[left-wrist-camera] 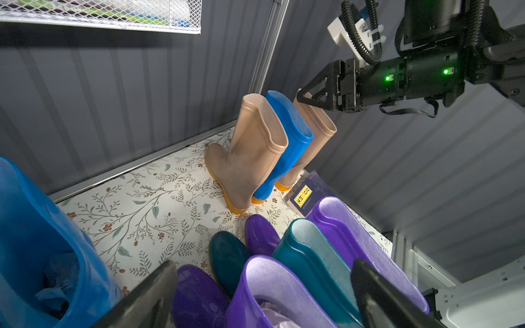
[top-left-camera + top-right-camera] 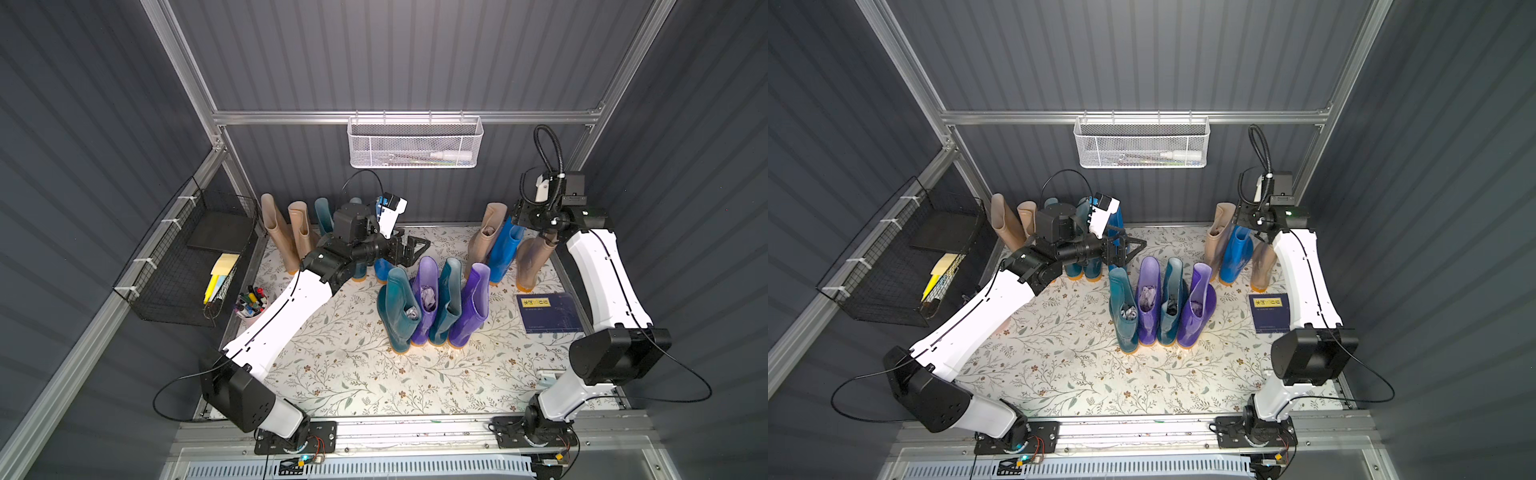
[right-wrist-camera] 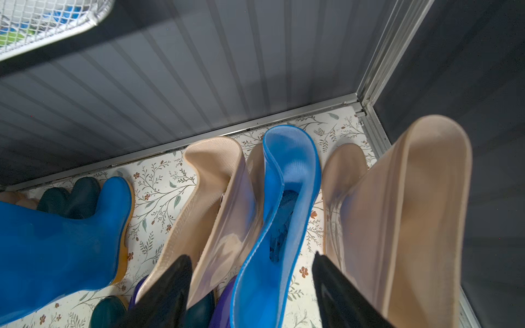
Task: Match and arrange rain boots in pairs
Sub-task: Pick up the rain boot at the center of the board.
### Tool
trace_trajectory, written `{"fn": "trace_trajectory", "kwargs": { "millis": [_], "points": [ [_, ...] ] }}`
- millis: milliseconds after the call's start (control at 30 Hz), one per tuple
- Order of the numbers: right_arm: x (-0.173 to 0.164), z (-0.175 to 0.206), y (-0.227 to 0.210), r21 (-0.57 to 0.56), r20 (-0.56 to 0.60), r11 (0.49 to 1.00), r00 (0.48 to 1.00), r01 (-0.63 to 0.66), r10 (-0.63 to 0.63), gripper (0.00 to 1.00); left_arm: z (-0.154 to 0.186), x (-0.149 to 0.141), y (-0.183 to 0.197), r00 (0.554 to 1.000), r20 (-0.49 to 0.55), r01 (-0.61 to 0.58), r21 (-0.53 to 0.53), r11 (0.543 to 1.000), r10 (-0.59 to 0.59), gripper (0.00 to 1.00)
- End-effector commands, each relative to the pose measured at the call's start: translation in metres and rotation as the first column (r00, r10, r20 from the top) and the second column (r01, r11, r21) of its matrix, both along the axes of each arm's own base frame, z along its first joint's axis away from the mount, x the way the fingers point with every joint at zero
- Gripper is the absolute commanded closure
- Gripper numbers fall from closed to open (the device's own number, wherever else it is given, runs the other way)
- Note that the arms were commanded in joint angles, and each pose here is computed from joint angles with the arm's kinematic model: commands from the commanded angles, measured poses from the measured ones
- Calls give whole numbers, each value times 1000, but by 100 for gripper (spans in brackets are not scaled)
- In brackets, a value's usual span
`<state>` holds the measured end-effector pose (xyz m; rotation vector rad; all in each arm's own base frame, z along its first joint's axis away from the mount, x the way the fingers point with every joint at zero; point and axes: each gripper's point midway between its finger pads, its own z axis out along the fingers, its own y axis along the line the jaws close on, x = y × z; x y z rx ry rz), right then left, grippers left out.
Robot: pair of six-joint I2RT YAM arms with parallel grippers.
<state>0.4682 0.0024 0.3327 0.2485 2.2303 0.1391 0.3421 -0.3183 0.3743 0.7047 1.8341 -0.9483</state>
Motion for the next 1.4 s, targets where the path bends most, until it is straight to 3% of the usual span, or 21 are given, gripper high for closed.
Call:
{"fn": "trace_trajectory", "kwargs": {
  "millis": [0,467,867,967,1267,1367],
  "points": [
    [3,-18,-5,2,-50,1000,998,26,-26,31,15,-9,1,1000,26,18,-36,999,-17,3],
    [11,-54,-17,-16,-126,996,988,83,-85,33,8,-11,4,1000,16,5,-24,1000,-5,3],
    [28,-86,-18,16,-190,995,977,100,-95,48,4,-15,13,999,21,-25,0,1000,25,3],
    [32,-93,-18,31,-216,995,972,96,-87,56,4,-16,15,999,21,-30,6,1000,30,3],
    [36,-71,-19,70,-176,994,982,82,-69,100,6,-21,23,998,37,-51,11,999,51,3],
    [36,-55,-17,77,-144,995,988,63,-51,100,5,-21,24,998,36,-56,10,998,55,3]
  ]
}}
